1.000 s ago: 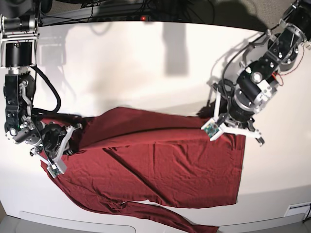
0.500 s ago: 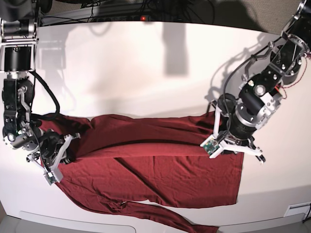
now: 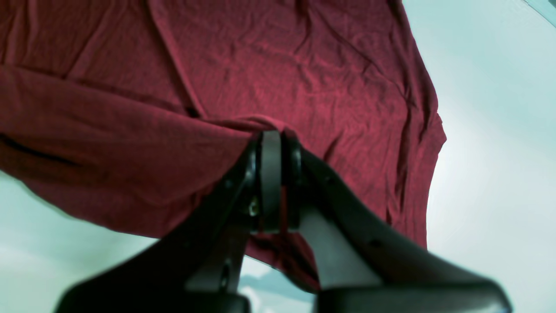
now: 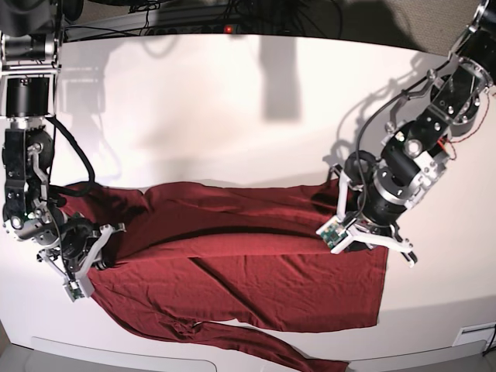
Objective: Fold the T-shirt properly
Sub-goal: 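Lift the shirt edge with both grippers, pulling it taut between them, then drag the held shirt edge away from the hem with both grippers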
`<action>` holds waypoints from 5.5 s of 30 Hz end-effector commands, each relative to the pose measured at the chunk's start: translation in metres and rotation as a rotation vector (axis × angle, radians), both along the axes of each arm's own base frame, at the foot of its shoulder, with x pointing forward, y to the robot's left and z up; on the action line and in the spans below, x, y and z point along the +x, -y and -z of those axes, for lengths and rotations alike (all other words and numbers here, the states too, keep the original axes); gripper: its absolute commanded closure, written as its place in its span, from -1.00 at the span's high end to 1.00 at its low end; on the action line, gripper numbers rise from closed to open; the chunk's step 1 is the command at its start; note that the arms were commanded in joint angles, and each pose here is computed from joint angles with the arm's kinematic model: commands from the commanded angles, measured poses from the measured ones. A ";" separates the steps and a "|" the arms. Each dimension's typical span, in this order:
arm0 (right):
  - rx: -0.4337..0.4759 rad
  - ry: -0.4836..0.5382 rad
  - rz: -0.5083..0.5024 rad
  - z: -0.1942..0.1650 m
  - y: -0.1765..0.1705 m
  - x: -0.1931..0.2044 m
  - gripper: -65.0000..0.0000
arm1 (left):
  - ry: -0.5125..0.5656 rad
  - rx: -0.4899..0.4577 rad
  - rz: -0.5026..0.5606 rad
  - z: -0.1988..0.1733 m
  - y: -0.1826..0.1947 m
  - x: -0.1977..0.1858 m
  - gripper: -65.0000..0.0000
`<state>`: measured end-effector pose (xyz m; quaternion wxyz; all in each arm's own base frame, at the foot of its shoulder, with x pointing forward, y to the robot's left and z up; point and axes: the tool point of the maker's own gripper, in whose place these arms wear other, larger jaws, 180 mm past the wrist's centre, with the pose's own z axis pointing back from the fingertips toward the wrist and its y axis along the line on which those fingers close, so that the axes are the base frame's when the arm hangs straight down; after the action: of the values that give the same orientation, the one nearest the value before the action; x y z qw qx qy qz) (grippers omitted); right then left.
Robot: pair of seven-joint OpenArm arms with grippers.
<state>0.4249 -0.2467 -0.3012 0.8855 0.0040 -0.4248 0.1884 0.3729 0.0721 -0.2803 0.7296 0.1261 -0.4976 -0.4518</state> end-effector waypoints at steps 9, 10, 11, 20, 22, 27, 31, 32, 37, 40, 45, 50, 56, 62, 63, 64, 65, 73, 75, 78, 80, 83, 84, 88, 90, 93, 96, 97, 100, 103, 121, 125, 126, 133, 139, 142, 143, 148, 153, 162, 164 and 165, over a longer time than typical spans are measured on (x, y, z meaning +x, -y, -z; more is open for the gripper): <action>0.023 0.016 0.066 0.009 0.026 0.010 -1.00 | 0.012 0.025 -0.018 0.013 -0.018 0.018 -1.00; 0.030 0.009 0.072 0.013 0.027 0.010 -1.00 | 0.005 0.027 -0.016 0.018 -0.019 0.019 -1.00; 0.037 0.003 0.077 0.017 0.027 0.009 -1.00 | -0.002 0.030 -0.013 0.022 -0.021 0.019 -1.00; 0.057 0.015 0.057 0.030 -0.007 0.024 -1.00 | -0.023 0.044 -0.022 0.037 -0.034 0.031 -1.00; 0.070 0.029 0.047 0.026 -0.018 0.030 -1.00 | -0.010 0.046 -0.026 0.033 -0.036 0.038 -1.00; 0.054 0.047 0.030 0.022 -0.033 0.039 -1.00 | -0.036 0.016 -0.004 0.033 -0.035 0.046 -1.00; 0.061 0.051 0.025 0.022 -0.040 0.041 -1.00 | -0.077 0.008 -0.007 0.047 -0.039 0.045 -1.00; 0.061 0.053 0.030 0.022 -0.039 0.041 -1.00 | -0.083 0.009 -0.012 0.051 -0.042 0.045 -1.00; 0.036 0.054 0.058 0.023 -0.032 0.042 -1.00 | -0.116 0.032 -0.044 0.067 -0.058 0.049 -1.00; 0.022 0.053 0.063 0.023 -0.030 0.042 -1.00 | -0.109 0.026 -0.039 0.066 -0.058 0.050 -1.00; -0.019 0.073 0.119 0.021 -0.016 0.045 -1.00 | -0.100 0.002 -0.022 0.064 -0.047 0.050 -1.00; -0.029 0.076 0.117 0.021 -0.016 0.045 -1.00 | -0.092 -0.040 0.003 0.062 -0.027 0.051 -1.00; -0.030 0.065 0.117 0.026 -0.017 0.042 -1.00 | -0.090 -0.041 0.011 0.063 -0.022 0.051 -1.00; -0.029 0.062 0.116 0.027 -0.017 0.041 -1.00 | -0.066 -0.041 0.029 0.059 -0.019 0.052 -1.00; -0.030 0.061 0.117 0.027 -0.017 0.041 -1.00 | -0.061 -0.046 0.035 0.058 -0.018 0.052 -1.00; -0.030 0.058 0.118 0.027 -0.017 0.041 -1.00 | -0.051 -0.050 0.044 0.056 -0.016 0.053 -1.00; -0.030 0.057 0.117 0.028 -0.017 0.040 -1.00 | -0.034 -0.044 0.055 0.054 -0.015 0.053 -1.00; -0.029 0.042 0.120 0.030 -0.016 0.039 -1.00 | 0.071 0.002 0.131 0.046 -0.013 0.063 -1.00; -0.017 0.034 0.120 0.031 -0.018 0.038 -1.00 | 0.059 0.011 0.110 0.053 -0.024 0.073 -0.69; -0.009 0.030 0.119 0.031 -0.019 0.038 -1.00 | 0.042 0.032 0.056 0.063 -0.046 0.091 -0.50; -0.009 0.031 0.119 0.031 -0.019 0.038 -1.00 | 0.027 0.043 0.022 0.068 -0.058 0.099 -0.50; -0.010 0.031 0.118 0.031 -0.019 0.038 -1.00 | 0.021 0.052 0.006 0.070 -0.064 0.103 -0.50; -0.009 0.032 0.118 0.031 -0.019 0.038 -1.00 | 0.021 0.052 0.006 0.069 -0.064 0.103 -0.50; -0.009 0.039 0.117 0.030 -0.019 0.039 -1.00 | 0.013 0.027 -0.009 0.068 -0.064 0.105 -0.50; -0.022 0.042 0.117 0.029 -0.018 0.039 -1.00 | -0.003 0.029 -0.025 0.070 -0.067 0.104 -0.50; -0.048 0.066 0.113 0.026 -0.015 0.041 -1.00 | -0.014 0.041 -0.039 0.072 -0.070 0.104 -0.50; -0.075 0.125 0.106 0.018 -0.013 0.047 -0.69 | -0.015 0.041 -0.039 0.073 -0.070 0.103 -0.50; -0.081 0.149 0.104 0.015 -0.013 0.049 -0.61 | -0.014 0.041 -0.039 0.072 -0.070 0.103 -0.50; -0.084 0.210 0.146 0.005 -0.006 0.055 -0.45 | -0.015 0.041 -0.039 0.073 -0.070 0.103 -0.50; -0.082 0.258 0.214 -0.003 0.004 0.059 -0.37 | -0.015 0.041 -0.040 0.073 -0.070 0.103 -0.50; -0.043 0.086 0.266 0.025 0.009 0.041 -0.37 | -0.157 -0.302 -0.335 0.052 -0.053 0.112 -0.51; -0.041 0.071 0.263 0.034 0.008 0.034 -0.37 | -0.168 -0.474 -0.338 0.046 -0.033 0.089 -0.51; -0.043 0.063 0.261 0.039 0.008 0.031 -0.37 | -0.172 -0.508 -0.344 0.047 -0.031 0.082 -0.51; -0.052 0.002 0.253 0.076 0.007 0.000 -0.37 | -0.245 -0.607 -0.385 0.075 -0.022 0.042 -0.51; -0.065 -0.029 0.254 0.088 0.012 -0.012 -0.37 | -0.278 -0.597 -0.395 0.094 -0.022 0.025 -0.51; -0.074 -0.047 0.253 0.094 0.015 -0.018 -0.37 | -0.276 -0.571 -0.397 0.098 -0.024 0.022 -0.51; -0.076 -0.052 0.253 0.096 0.016 -0.021 -0.37 | -0.277 -0.570 -0.397 0.099 -0.024 0.021 -0.51; -0.081 -0.071 0.251 0.103 0.018 -0.029 -0.37 | -0.285 -0.566 -0.402 0.102 -0.025 0.019 -0.51; -0.084 -0.081 0.235 0.106 0.018 -0.032 -0.37 | -0.304 -0.545 -0.441 0.122 -0.037 0.018 -0.51; -0.089 -0.094 0.222 0.109 0.018 -0.036 -0.37 | -0.459 -0.599 -0.589 0.161 -0.058 0.002 -0.51; -0.101 -0.102 0.221 0.111 0.024 -0.041 -0.37 | -0.485 -0.563 -0.591 0.168 -0.065 -0.007 -0.51; -0.108 -0.107 0.220 0.112 0.027 -0.043 -0.37 | -0.494 -0.550 -0.593 0.170 -0.070 -0.010 -0.51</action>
<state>0.3731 -0.2641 -0.4272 0.9267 -0.0681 -0.3526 0.1108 0.3710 0.1302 -0.4420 0.9171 -0.0646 -0.3824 -0.0923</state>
